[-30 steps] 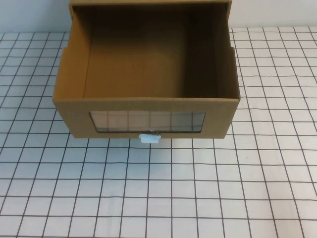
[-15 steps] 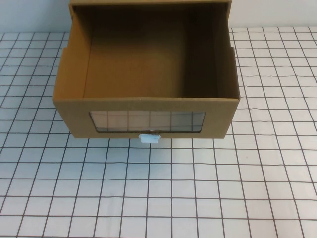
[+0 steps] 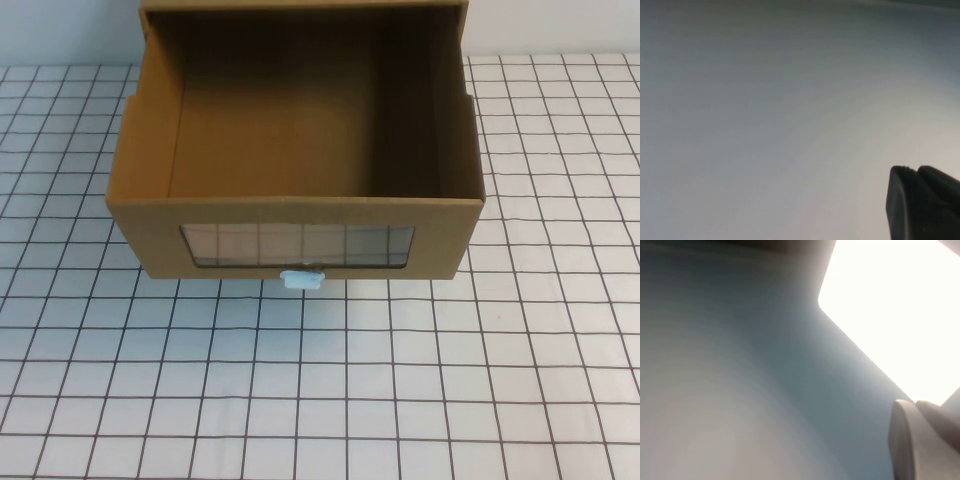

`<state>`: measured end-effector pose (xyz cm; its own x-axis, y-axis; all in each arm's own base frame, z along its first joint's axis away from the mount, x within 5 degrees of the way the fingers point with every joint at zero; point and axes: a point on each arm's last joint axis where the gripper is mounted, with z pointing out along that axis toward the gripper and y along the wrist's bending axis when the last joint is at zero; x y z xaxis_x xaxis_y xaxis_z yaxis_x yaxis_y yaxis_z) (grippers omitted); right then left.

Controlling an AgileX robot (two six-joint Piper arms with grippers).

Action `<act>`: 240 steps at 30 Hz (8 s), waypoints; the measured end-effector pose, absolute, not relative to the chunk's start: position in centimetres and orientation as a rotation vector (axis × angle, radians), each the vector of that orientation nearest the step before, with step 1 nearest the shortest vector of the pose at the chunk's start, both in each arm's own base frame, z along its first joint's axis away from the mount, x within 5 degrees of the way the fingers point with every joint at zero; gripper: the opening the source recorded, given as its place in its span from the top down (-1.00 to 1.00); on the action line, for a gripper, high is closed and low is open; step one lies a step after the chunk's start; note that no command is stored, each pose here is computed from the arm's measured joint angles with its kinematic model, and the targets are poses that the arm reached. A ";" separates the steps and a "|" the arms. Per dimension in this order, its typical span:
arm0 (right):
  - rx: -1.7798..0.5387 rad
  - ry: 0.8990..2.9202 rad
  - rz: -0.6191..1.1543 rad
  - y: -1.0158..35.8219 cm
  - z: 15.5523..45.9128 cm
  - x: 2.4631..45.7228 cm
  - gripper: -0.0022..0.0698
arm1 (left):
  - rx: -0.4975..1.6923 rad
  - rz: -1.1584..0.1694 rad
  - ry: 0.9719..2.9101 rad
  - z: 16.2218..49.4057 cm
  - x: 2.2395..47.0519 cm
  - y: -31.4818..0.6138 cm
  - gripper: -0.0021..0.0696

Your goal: Close the shoe box

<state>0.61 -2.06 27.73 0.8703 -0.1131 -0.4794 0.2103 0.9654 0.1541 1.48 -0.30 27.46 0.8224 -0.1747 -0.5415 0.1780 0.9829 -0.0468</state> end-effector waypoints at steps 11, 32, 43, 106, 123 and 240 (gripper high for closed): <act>0.228 0.329 0.036 -1.9 34.2 -2.3 0.98 | 0.010 -0.156 0.503 33.9 -0.9 -0.1 0.96; 0.111 0.612 0.244 -0.1 49.7 -2.7 0.98 | -0.015 -0.164 1.228 50.8 6.0 -0.5 0.96; 0.204 1.638 0.211 0.1 47.2 10.5 0.98 | 0.115 -0.187 1.847 48.6 16.5 -3.4 0.96; -1.403 1.694 0.606 33.3 25.8 19.3 0.98 | 0.451 -0.933 2.170 39.2 45.2 -15.6 0.96; -1.192 1.695 0.433 32.9 26.3 31.8 0.98 | 0.476 -0.923 2.161 39.2 45.2 -15.6 0.96; -0.278 1.933 0.284 0.6 26.9 5.2 0.98 | 0.260 -0.189 1.612 34.4 2.4 -1.7 0.96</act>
